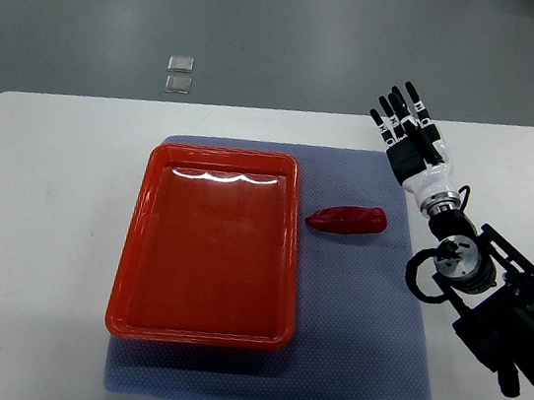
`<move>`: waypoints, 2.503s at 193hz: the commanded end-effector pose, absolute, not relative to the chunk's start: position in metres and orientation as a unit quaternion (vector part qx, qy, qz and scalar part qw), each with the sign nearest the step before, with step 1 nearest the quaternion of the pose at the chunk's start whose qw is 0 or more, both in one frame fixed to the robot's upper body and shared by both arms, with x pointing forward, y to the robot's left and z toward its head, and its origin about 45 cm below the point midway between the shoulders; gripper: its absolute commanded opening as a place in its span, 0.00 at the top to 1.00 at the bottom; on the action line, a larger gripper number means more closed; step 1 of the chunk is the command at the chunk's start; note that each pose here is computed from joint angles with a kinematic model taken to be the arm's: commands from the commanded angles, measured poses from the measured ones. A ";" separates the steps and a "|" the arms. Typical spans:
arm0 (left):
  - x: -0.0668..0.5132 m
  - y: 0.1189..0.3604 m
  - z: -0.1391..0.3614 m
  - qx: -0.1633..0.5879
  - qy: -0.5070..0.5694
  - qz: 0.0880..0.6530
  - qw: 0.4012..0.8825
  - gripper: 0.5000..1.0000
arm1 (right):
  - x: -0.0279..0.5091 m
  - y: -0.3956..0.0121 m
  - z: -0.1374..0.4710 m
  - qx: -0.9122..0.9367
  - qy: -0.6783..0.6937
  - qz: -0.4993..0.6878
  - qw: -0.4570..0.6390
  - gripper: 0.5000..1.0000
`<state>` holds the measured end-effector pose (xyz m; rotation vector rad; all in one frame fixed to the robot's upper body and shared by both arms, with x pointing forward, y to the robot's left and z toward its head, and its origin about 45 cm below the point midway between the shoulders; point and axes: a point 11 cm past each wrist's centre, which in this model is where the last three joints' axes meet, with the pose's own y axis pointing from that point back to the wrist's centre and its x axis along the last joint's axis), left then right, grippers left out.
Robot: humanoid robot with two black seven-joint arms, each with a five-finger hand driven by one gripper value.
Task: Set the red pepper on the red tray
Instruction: 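Move the right hand down toward the red pepper beside the tray, then close the right hand's fingers around the red pepper and lift it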
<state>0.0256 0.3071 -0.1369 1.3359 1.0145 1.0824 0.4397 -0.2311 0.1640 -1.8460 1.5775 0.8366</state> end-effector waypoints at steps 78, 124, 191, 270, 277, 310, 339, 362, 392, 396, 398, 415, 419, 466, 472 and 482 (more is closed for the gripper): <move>0.026 0.308 -0.137 0.563 0.426 0.457 0.541 0.00 | 0.438 -0.223 0.165 -0.724 0.569 0.298 0.252 0.16; 0.026 0.308 -0.137 0.563 0.427 0.456 0.541 0.00 | 0.447 -0.224 0.188 -0.823 0.529 0.169 0.117 0.16; 0.026 0.309 -0.137 0.563 0.426 0.457 0.541 0.00 | 0.426 -0.194 0.193 -0.919 0.306 -0.119 -0.218 0.16; 0.026 0.310 -0.137 0.564 0.425 0.458 0.540 0.00 | 0.417 -0.210 0.185 -0.883 0.204 -0.235 -0.351 0.16; 0.026 0.310 -0.137 0.564 0.425 0.458 0.540 0.00 | 0.418 -0.211 0.184 -0.880 0.206 -0.244 -0.353 0.16; 0.026 0.310 -0.137 0.564 0.425 0.459 0.539 0.00 | 0.415 -0.218 0.174 -0.863 0.208 -0.270 -0.372 0.17; 0.026 0.310 -0.137 0.564 0.425 0.458 0.539 0.00 | 0.413 -0.223 0.165 -0.852 0.213 -0.285 -0.385 0.17; 0.026 0.310 -0.137 0.564 0.425 0.458 0.540 0.00 | 0.412 -0.225 0.163 -0.843 0.215 -0.304 -0.389 0.20; 0.026 0.310 -0.137 0.564 0.425 0.458 0.540 0.00 | 0.413 -0.226 0.163 -0.841 0.216 -0.306 -0.390 0.37; 0.026 0.310 -0.137 0.564 0.425 0.458 0.540 0.00 | 0.413 -0.226 0.162 -0.841 0.216 -0.307 -0.390 0.40; 0.026 0.310 -0.137 0.564 0.425 0.458 0.540 0.00 | 0.413 -0.226 0.163 -0.840 0.216 -0.308 -0.390 0.42; 0.026 0.310 -0.137 0.564 0.425 0.458 0.540 0.00 | 0.412 -0.227 0.161 -0.838 0.211 -0.313 -0.395 0.60; 0.026 0.310 -0.137 0.564 0.425 0.458 0.540 0.00 | 0.411 -0.227 0.159 -0.837 0.208 -0.314 -0.397 0.62; 0.026 0.310 -0.137 0.564 0.425 0.458 0.539 0.00 | 0.411 -0.232 0.155 -0.829 0.205 -0.324 -0.407 1.00; 0.026 0.310 -0.137 0.564 0.425 0.458 0.540 0.00 | 0.411 -0.233 0.156 -0.828 0.206 -0.325 -0.407 1.00; 0.026 0.310 -0.137 0.564 0.425 0.458 0.540 0.00 | 0.412 -0.235 0.158 -0.827 0.206 -0.325 -0.410 1.00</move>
